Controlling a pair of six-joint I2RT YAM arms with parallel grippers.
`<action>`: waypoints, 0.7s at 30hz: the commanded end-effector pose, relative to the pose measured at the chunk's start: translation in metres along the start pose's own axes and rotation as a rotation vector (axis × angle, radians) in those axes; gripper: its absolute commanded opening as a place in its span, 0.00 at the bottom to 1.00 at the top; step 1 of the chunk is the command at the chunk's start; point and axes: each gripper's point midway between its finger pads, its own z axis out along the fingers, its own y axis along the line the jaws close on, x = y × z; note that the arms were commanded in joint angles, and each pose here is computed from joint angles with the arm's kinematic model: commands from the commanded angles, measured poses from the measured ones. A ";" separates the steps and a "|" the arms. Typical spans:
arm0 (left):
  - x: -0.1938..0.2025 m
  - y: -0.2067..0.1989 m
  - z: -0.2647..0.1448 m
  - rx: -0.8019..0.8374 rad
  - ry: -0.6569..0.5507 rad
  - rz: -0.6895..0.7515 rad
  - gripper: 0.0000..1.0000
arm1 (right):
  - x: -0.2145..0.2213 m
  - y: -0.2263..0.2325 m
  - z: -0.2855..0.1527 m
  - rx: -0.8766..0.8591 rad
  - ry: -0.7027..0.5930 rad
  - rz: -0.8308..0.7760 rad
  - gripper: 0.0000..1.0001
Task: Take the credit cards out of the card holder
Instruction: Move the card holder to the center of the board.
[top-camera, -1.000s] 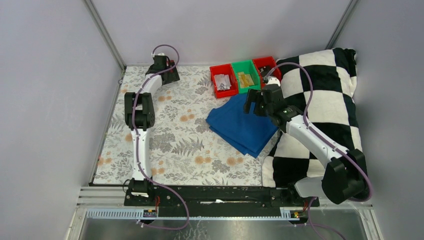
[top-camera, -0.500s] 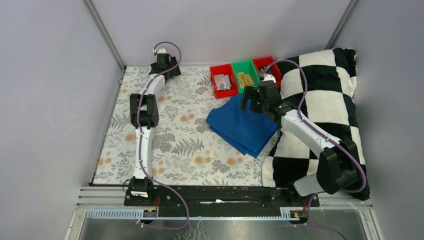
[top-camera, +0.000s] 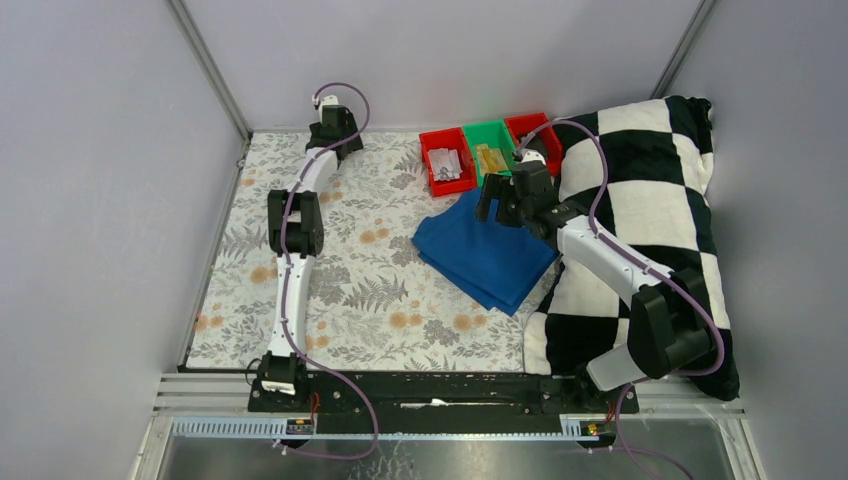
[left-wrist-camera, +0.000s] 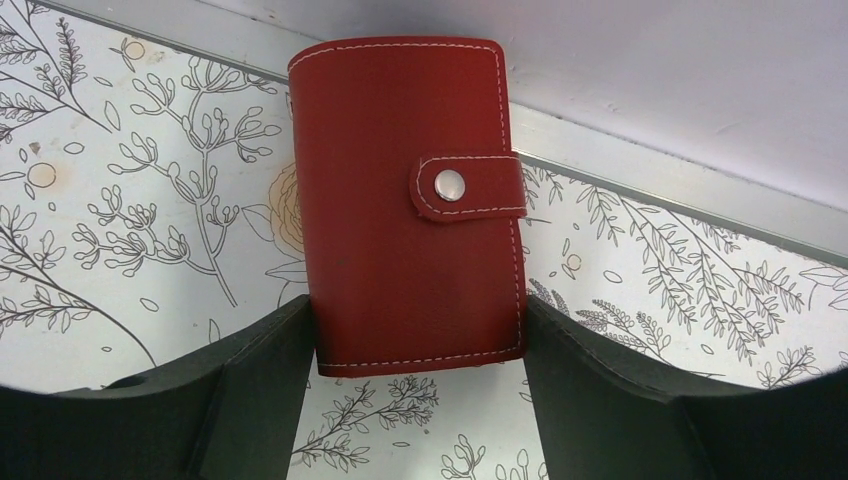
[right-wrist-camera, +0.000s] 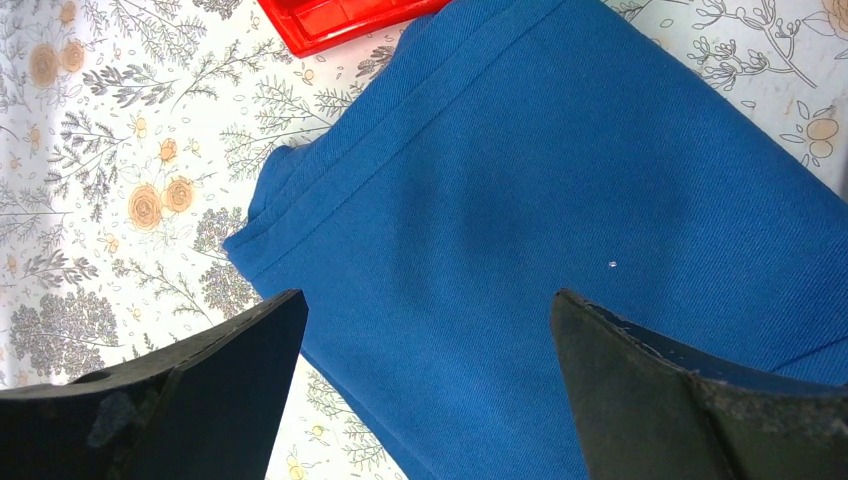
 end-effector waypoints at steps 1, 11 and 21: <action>-0.005 -0.003 0.001 -0.019 -0.029 0.005 0.75 | -0.020 0.016 -0.002 -0.049 -0.051 0.012 1.00; -0.014 -0.031 -0.053 0.079 -0.071 0.057 0.78 | -0.017 0.022 -0.002 -0.073 -0.028 0.011 1.00; -0.002 -0.041 -0.127 0.129 0.021 0.107 0.74 | -0.015 0.029 -0.012 -0.121 -0.024 0.032 1.00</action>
